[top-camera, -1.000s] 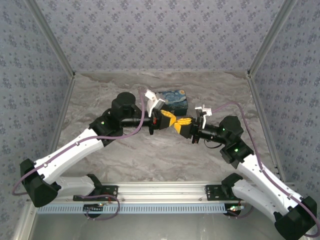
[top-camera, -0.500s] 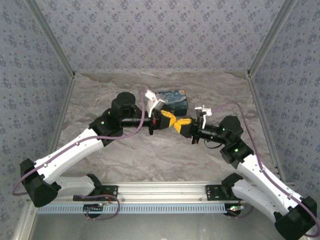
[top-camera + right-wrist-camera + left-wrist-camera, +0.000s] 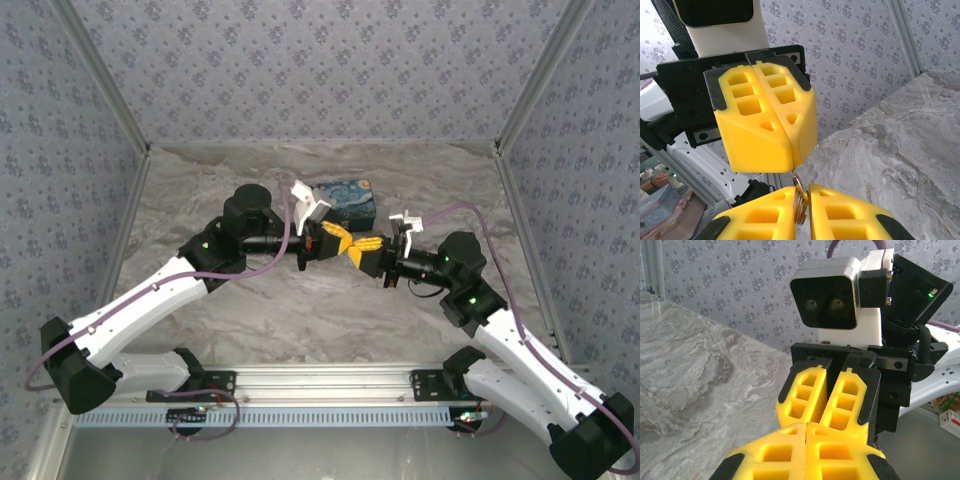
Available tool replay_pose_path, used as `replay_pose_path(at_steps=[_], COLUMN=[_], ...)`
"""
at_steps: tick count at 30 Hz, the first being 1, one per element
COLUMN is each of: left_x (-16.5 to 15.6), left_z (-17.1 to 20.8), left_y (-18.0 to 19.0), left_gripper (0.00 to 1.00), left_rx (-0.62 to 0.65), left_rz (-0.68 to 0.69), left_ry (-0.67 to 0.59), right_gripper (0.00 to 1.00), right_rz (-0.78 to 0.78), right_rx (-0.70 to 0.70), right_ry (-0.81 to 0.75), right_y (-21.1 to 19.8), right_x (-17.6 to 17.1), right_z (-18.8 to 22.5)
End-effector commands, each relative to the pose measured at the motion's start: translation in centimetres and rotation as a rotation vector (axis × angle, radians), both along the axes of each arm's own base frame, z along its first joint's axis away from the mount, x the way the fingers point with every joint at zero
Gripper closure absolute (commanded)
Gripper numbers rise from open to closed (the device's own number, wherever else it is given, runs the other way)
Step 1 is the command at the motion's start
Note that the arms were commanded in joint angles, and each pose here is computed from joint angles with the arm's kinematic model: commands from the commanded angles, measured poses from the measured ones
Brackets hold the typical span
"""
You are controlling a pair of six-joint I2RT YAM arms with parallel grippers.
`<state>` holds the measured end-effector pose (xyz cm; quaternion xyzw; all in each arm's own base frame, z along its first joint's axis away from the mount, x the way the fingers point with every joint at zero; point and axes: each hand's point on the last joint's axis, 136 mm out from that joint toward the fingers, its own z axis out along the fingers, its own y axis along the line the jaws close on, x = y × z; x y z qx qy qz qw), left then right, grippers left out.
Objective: Unlock the padlock with the key
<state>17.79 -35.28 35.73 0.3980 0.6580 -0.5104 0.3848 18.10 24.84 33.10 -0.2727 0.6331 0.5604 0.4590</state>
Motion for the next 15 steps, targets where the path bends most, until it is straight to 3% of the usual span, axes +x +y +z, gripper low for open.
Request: replay_pose_path(at_steps=[1,15], left_x=[-0.79,-0.37], left_z=[0.46,0.46], left_y=[-0.26,-0.2], left_gripper=[1.0,1.0], left_rx=[-0.007,-0.005], left_rz=[-0.054,-0.03], left_ry=[-0.008,-0.016], right_gripper=[0.83,0.9], right_rz=[-0.007,-0.009], right_rx=[0.029,0.012], right_ry=[-0.063,-0.052], right_y=[-0.33,-0.36], right_x=[-0.32,-0.31], right_z=[2.22,1.61])
